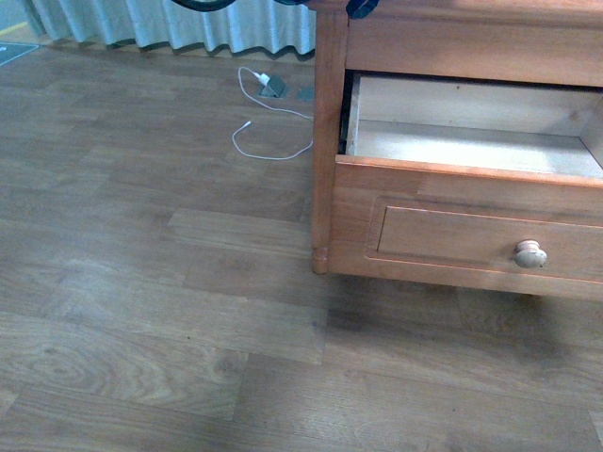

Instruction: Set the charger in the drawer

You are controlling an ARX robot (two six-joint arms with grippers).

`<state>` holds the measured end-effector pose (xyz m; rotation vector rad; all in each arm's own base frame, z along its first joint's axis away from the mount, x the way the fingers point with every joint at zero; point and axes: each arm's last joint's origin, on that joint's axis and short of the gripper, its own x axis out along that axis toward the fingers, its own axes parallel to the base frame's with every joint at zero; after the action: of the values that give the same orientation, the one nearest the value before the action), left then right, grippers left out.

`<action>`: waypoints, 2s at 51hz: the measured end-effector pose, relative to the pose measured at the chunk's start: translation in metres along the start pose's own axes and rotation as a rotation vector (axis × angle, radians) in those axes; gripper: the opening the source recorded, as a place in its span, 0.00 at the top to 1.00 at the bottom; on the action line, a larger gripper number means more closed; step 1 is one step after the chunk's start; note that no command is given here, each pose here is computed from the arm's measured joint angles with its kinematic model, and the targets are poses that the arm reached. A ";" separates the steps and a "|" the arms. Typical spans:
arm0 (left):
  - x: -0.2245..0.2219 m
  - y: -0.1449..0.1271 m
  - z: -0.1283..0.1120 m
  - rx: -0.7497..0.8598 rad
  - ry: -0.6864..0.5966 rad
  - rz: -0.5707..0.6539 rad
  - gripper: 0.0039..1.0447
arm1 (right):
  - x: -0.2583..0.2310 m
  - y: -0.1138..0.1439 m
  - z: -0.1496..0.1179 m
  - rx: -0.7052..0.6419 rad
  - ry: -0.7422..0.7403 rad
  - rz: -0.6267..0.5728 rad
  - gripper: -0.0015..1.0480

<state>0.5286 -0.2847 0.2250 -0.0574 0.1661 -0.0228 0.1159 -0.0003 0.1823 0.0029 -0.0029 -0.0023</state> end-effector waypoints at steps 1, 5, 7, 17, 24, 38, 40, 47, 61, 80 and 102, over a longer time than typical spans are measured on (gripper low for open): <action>0.000 0.000 0.001 0.005 0.004 -0.001 0.20 | 0.000 0.000 0.000 0.000 0.000 0.000 0.08; 0.002 -0.002 0.002 0.010 0.008 -0.007 0.32 | 0.000 0.000 0.000 0.000 0.000 0.000 0.08; 0.002 -0.002 0.002 0.012 0.009 -0.007 0.37 | 0.000 0.000 0.000 0.000 0.000 0.000 0.08; 0.004 0.000 0.001 0.010 0.008 -0.008 0.68 | 0.000 0.000 0.000 0.000 0.000 0.000 0.08; -0.001 0.003 0.002 0.009 0.003 -0.011 0.87 | 0.000 0.000 0.000 0.000 0.000 0.000 0.08; -0.029 0.024 0.021 -0.004 -0.027 -0.036 0.94 | 0.000 0.000 0.000 0.000 0.000 0.000 0.08; -0.036 0.027 0.025 -0.008 -0.033 -0.043 0.94 | 0.000 0.000 0.000 0.000 0.000 0.000 0.08; -0.070 0.040 0.040 -0.016 -0.038 -0.098 0.94 | 0.000 0.000 0.000 0.000 0.000 0.000 0.08; -0.164 0.053 0.022 -0.003 0.084 -0.322 0.94 | 0.000 0.000 0.000 0.000 0.000 0.000 0.08; -0.150 0.026 -0.042 -0.017 0.265 -0.391 0.94 | 0.000 0.000 0.000 0.000 0.000 0.000 0.08; -0.113 -0.012 -0.088 -0.017 0.337 -0.349 0.68 | 0.000 0.000 0.000 0.000 0.000 0.000 0.08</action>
<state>0.4029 -0.2984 0.1577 -0.0992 0.4922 -0.3810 0.1159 -0.0003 0.1823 0.0029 -0.0029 -0.0023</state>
